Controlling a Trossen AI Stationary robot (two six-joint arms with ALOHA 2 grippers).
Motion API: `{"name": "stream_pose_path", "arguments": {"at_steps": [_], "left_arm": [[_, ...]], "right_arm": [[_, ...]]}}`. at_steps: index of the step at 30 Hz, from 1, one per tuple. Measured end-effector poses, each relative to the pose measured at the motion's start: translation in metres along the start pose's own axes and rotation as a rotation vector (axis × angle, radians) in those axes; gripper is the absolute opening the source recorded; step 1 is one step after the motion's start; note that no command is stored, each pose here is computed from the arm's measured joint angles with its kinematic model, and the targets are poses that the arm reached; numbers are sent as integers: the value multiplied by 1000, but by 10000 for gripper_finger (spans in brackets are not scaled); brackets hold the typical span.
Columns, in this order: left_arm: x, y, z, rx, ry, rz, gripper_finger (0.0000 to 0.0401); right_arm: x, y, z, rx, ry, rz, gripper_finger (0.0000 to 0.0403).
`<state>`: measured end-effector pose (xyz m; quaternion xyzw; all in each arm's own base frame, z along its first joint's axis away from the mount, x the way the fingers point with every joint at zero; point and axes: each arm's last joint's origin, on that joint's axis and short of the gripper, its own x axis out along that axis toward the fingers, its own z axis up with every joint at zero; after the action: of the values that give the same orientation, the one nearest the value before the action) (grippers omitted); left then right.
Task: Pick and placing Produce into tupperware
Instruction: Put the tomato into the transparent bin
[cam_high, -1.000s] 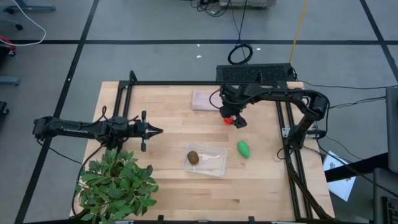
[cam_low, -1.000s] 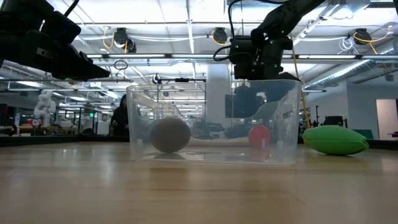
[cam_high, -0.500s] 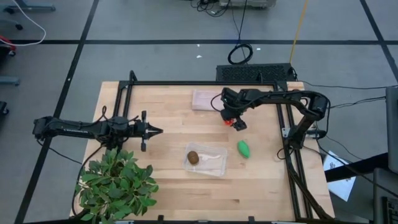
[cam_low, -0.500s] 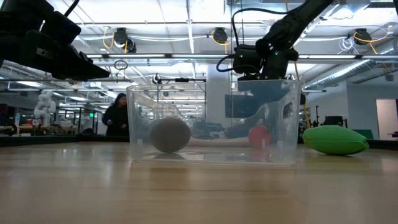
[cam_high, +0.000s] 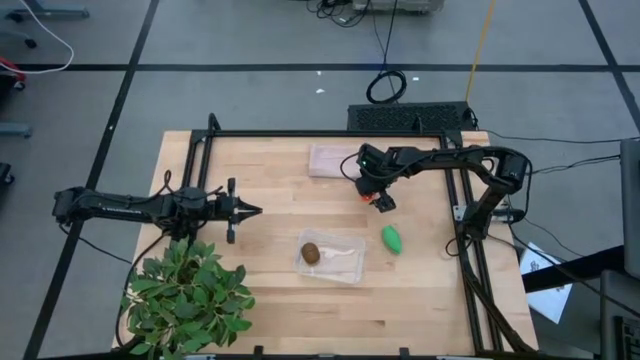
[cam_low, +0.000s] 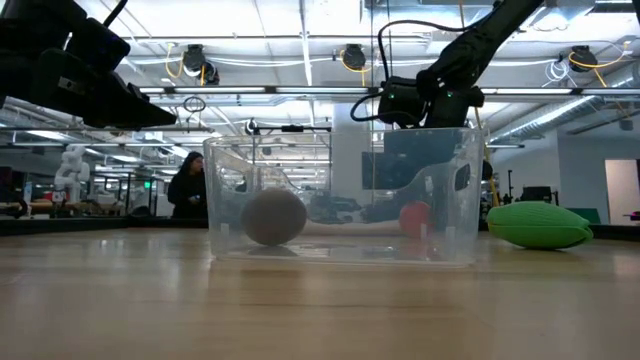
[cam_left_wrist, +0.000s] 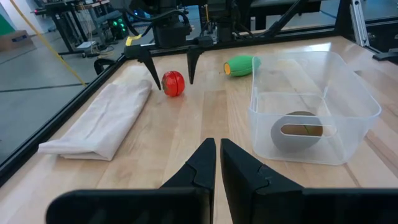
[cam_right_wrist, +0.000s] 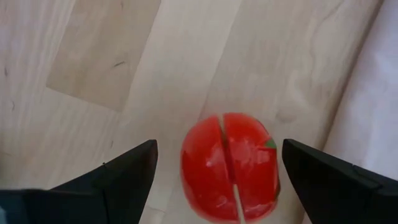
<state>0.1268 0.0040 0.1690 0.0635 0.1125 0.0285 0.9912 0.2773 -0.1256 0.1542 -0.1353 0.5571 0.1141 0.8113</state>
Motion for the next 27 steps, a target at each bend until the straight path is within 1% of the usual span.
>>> {"name": "stream_pose_path", "arguments": {"at_steps": [12,17,23,27], "left_arm": [[0,0,0,-2,0,0,28],[0,0,0,-2,0,0,28],[0,0,0,-2,0,0,28],[0,0,0,-2,0,0,28]], "right_arm": [[0,-1,1,17,-14,-13,316],[0,-1,1,26,-14,-13,301],[0,-1,1,27,-13,-12,267],[0,-1,1,28,-12,-10,225]]}}
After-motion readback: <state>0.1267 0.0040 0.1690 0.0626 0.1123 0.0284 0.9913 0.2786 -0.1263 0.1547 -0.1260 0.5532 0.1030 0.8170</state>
